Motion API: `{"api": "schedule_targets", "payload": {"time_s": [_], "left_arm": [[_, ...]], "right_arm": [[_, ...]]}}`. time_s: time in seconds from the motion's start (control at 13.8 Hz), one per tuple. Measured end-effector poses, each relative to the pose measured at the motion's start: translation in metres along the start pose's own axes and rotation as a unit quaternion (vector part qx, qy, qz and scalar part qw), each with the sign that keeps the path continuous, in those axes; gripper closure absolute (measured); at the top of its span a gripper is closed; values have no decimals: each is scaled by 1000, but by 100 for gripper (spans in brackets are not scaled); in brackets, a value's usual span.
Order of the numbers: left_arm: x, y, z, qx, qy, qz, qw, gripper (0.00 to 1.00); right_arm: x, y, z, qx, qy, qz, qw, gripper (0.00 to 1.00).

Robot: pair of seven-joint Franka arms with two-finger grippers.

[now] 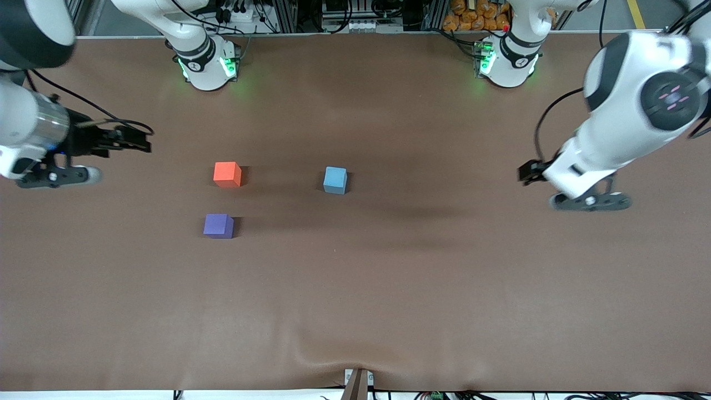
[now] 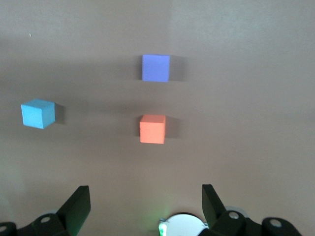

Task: Place blue block between orange and purple blocks
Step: 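Reach the right gripper to the blue block while the left gripper withdraws, then close the right gripper on the light-blue block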

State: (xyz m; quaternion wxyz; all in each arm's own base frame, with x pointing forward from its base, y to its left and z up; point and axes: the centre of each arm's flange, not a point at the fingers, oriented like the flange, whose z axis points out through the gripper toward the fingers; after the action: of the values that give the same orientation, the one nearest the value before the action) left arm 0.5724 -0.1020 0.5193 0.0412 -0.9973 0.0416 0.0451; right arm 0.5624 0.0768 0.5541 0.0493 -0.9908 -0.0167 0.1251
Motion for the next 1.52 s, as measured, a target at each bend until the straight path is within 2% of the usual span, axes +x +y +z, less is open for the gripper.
{"api": "schedule_targets", "payload": {"time_s": [0.22,0.43,0.58,0.79,1.01,1.3,1.52], "left_arm": [[-24,-57,-23,-2,-3,-6,1000,0],[-37,-54,-64,-4,21,-19,1000,0],[-43,-48,-86,-3,26,-18,999,0],[-48,-45,-98,-12,19,-18,1000,0],[-50,-44,-100,-16,15,-17,1000,0],[-51,-55,-118,-17,35,-27,999,0],[-52,-52,-119,-17,34,-25,999,0]], "right_arm": [[3,-78,37,-9,18,31,999,0],[-4,-150,93,-17,35,38,999,0],[-8,-174,127,-16,49,27,998,0],[-15,-200,178,5,62,35,997,0],[-23,-241,225,2,67,52,996,0],[-20,-288,292,7,93,57,994,0],[-11,-303,332,10,109,52,993,0]]}}
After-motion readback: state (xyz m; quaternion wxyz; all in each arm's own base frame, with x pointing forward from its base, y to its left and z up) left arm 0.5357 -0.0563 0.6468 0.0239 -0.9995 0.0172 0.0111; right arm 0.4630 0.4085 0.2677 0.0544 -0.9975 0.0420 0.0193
